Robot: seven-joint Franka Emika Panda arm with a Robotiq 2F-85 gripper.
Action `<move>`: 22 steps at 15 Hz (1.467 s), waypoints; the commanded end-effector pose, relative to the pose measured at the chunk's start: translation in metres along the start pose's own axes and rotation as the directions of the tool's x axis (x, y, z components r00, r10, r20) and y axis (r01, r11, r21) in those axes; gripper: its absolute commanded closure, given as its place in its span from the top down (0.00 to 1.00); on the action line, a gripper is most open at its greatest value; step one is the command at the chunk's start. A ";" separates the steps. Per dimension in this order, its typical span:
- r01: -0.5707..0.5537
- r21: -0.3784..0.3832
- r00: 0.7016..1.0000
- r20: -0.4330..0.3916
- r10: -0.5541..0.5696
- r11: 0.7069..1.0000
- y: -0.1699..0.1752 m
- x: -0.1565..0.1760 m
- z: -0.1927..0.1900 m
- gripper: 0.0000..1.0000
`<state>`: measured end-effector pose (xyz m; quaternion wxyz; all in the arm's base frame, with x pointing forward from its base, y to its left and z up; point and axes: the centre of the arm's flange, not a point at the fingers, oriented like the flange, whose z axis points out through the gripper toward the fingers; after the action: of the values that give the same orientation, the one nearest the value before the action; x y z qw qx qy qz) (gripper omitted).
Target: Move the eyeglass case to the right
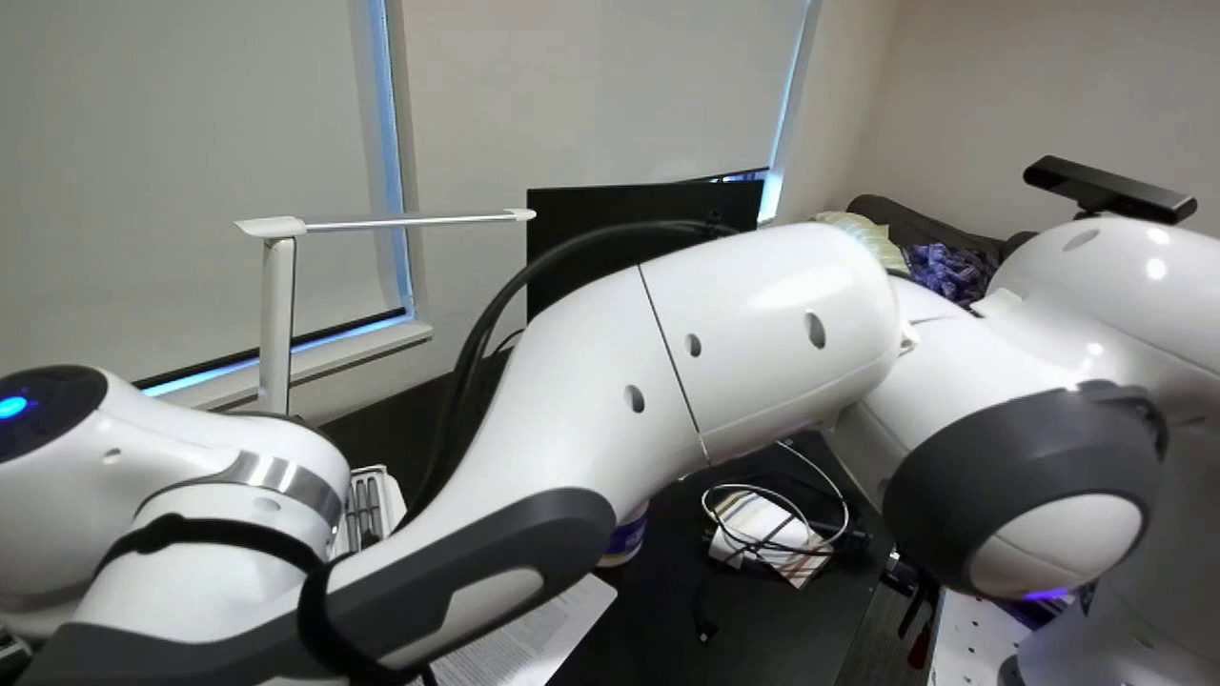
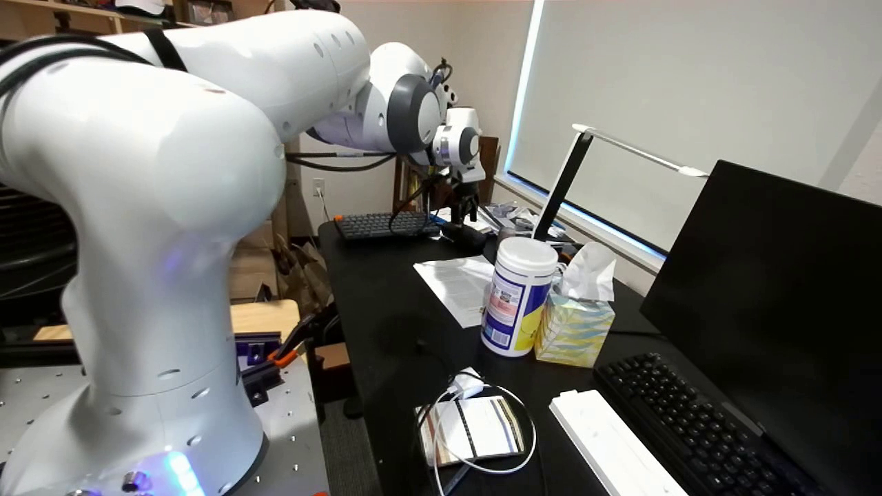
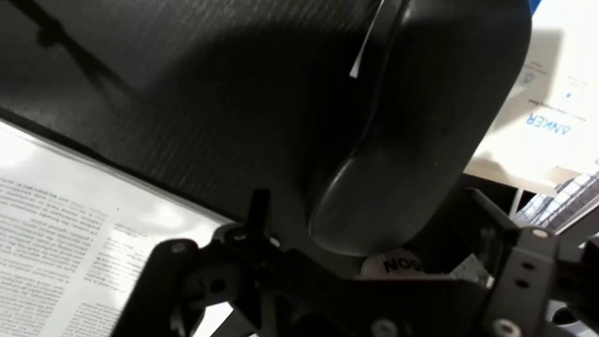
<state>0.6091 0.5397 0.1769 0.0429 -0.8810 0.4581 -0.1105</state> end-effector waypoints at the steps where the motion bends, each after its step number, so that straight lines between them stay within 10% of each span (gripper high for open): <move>1: 0.002 0.053 1.000 -0.012 -0.001 0.999 -0.034 -0.025 0.020 1.00; 6: 0.011 0.054 1.000 -0.015 -0.010 0.998 -0.029 -0.030 0.036 1.00; 7: 0.016 0.053 1.000 -0.013 -0.016 0.998 -0.029 -0.029 0.037 0.75; 12: 0.033 0.060 0.999 -0.034 -0.031 0.998 -0.031 -0.025 0.032 0.51; 13: 0.032 0.067 0.999 -0.039 -0.029 0.997 -0.031 -0.025 0.031 0.86; 22: -0.137 0.068 0.988 -0.056 0.141 0.988 -0.025 -0.016 0.048 1.00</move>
<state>0.6079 0.5457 0.1457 0.0562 -0.8581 0.4913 -0.1385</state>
